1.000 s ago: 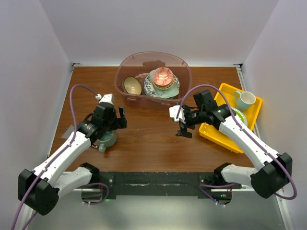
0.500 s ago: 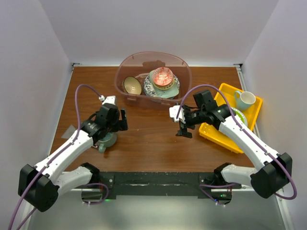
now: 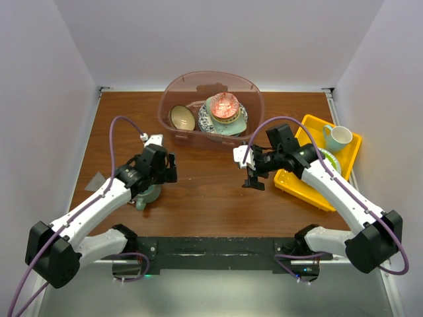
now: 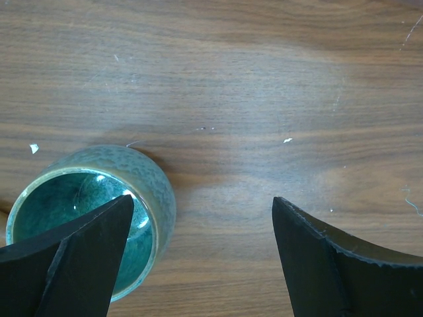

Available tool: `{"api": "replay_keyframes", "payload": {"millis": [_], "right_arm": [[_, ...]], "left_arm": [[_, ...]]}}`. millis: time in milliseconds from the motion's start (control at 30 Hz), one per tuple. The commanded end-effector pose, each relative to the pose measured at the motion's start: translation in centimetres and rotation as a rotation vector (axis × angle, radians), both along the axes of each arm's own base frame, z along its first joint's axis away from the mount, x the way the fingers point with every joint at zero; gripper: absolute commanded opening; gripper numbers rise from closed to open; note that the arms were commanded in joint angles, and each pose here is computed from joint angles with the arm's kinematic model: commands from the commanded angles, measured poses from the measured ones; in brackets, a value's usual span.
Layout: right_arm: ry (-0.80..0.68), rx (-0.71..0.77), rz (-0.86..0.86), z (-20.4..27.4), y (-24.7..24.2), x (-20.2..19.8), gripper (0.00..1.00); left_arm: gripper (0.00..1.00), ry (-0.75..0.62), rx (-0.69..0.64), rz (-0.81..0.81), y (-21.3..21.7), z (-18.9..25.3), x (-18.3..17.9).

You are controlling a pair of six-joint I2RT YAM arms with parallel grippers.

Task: Place the mixed dishes into the plastic bin
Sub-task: Pick up the cup at the center of the board.

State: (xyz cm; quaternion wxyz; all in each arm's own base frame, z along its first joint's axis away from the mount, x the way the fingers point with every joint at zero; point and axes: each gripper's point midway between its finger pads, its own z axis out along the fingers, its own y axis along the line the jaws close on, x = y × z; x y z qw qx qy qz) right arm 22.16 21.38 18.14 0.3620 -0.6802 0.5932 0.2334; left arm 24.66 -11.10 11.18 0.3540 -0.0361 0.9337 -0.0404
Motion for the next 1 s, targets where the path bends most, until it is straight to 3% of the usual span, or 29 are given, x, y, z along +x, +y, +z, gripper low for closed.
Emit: {"api": "replay_keyframes", "payload": {"millis": [0,967], "right_arm": [[0.003,0.021,0.005,0.06,0.31,0.06,0.98],[0.003,0.021,0.005,0.02,0.31,0.07,0.98]], "left_arm": [[0.91,-0.045,-0.005,0.023,-0.36,1.48,0.90],[0.87,-0.014,0.055,0.007,-0.75,0.48,0.36]]}}
